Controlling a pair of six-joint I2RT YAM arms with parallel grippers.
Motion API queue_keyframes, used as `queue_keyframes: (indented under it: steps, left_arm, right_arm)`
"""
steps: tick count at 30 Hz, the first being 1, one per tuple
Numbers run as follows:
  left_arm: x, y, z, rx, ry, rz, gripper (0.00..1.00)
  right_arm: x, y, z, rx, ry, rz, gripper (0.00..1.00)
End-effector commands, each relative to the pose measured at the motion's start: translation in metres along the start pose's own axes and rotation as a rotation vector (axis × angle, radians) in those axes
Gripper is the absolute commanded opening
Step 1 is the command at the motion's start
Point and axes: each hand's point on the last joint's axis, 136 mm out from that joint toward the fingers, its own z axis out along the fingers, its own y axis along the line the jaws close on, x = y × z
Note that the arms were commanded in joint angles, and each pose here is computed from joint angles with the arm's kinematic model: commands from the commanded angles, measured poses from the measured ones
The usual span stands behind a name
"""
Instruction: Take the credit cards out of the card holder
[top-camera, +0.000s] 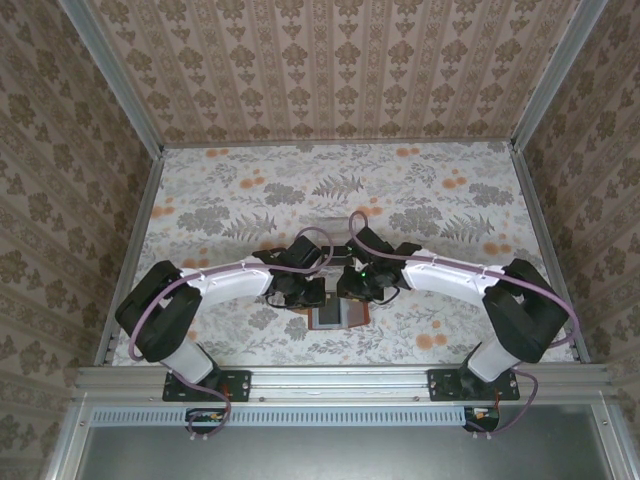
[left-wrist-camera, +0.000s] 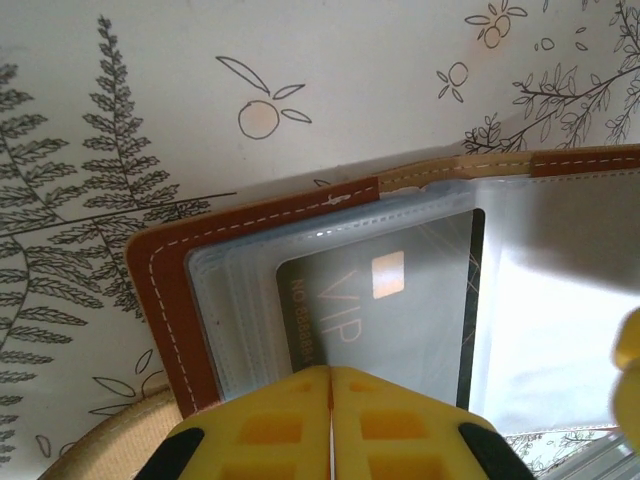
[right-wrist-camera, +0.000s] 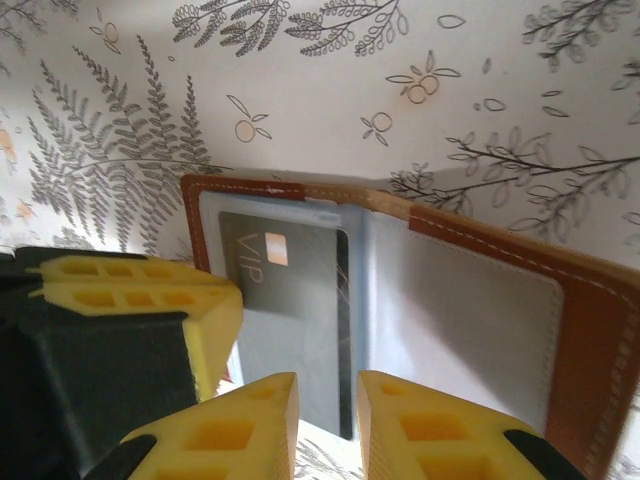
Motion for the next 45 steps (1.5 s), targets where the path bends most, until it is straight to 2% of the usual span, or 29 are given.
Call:
queue_keyframes:
  steps: [1, 14, 22, 31, 40, 45]
  left_arm:
    - [0.004, 0.006, 0.003, -0.028, 0.025, 0.008, 0.08]
    - [0.004, 0.006, 0.005, -0.027, 0.030, 0.005, 0.08]
    - [0.003, 0.006, 0.005, -0.025, 0.028, 0.004, 0.08]
    - [0.005, 0.009, 0.004, -0.032, 0.029, 0.000, 0.08]
    - [0.005, 0.009, 0.004, -0.030, 0.027, -0.001, 0.08]
    - [0.005, 0.009, 0.004, -0.030, 0.028, -0.001, 0.08]
  right_arm:
    - [0.006, 0.011, 0.010, -0.076, 0.051, 0.011, 0.23]
    - [0.010, -0.001, 0.031, -0.044, 0.101, 0.019, 0.27]
    - [0.010, -0.015, 0.031, 0.026, 0.096, 0.008, 0.32]
    - [0.008, -0.025, 0.024, 0.101, 0.080, -0.015, 0.32]
    - [0.010, 0.008, 0.025, -0.073, 0.099, 0.003, 0.29]
    - [0.011, 0.005, 0.033, -0.068, 0.115, 0.018, 0.28]
